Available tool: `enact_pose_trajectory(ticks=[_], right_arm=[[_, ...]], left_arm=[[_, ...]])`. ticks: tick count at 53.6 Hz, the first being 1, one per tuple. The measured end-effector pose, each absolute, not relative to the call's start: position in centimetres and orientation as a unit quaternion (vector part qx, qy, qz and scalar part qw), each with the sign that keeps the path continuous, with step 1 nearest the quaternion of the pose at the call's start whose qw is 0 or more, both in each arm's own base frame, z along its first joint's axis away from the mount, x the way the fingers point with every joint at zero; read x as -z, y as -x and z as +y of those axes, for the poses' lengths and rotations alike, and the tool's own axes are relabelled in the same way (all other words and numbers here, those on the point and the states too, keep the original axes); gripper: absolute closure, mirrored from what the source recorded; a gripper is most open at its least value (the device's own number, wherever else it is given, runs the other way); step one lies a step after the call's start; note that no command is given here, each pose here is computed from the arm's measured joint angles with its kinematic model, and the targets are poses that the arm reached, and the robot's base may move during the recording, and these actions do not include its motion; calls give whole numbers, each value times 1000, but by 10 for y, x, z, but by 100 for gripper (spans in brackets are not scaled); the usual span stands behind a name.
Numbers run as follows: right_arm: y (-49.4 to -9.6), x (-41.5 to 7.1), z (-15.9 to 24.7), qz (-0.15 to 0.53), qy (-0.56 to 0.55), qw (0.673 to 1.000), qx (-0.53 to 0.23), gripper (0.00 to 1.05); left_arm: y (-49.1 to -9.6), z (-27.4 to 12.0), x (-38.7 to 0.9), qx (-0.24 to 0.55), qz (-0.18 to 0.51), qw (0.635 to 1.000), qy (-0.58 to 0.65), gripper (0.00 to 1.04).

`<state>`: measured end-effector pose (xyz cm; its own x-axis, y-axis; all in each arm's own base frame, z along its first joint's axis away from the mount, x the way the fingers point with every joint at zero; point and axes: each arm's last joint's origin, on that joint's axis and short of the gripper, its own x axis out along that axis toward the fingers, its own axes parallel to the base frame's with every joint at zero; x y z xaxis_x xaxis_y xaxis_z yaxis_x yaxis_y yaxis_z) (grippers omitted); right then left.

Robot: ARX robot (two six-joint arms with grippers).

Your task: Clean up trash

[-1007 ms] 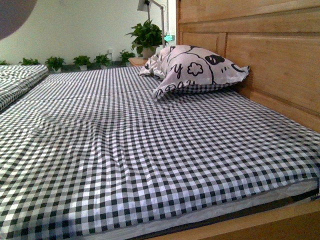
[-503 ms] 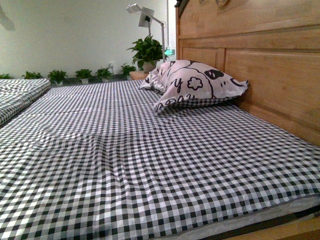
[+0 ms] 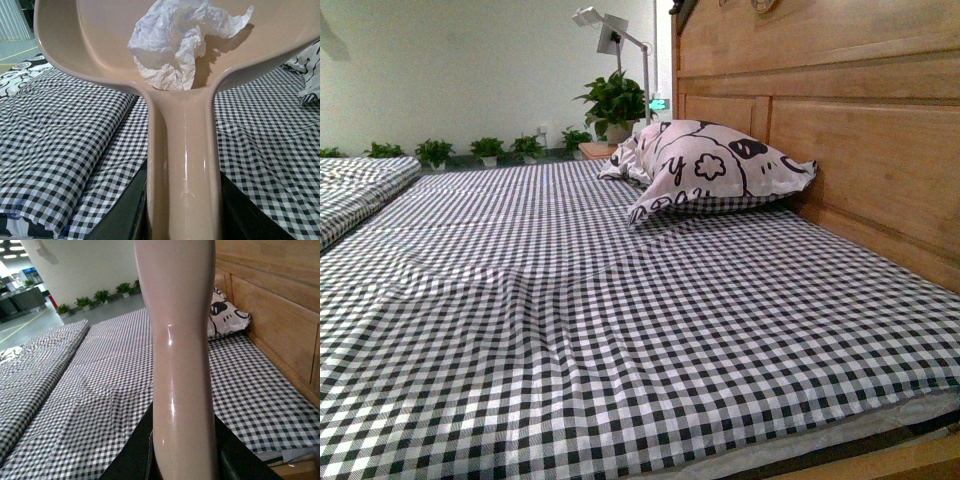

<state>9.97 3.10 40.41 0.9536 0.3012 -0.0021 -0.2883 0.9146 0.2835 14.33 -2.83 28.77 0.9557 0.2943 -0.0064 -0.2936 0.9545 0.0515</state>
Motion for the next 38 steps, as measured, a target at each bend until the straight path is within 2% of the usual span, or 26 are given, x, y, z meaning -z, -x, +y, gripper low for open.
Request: enact_pose_trajectory(ticks=[38], right_arm=[[-100,-404,31,23,-141,978,-151,85]], left_arm=[[-143,-28,-288,-148,7,989,-23,78]])
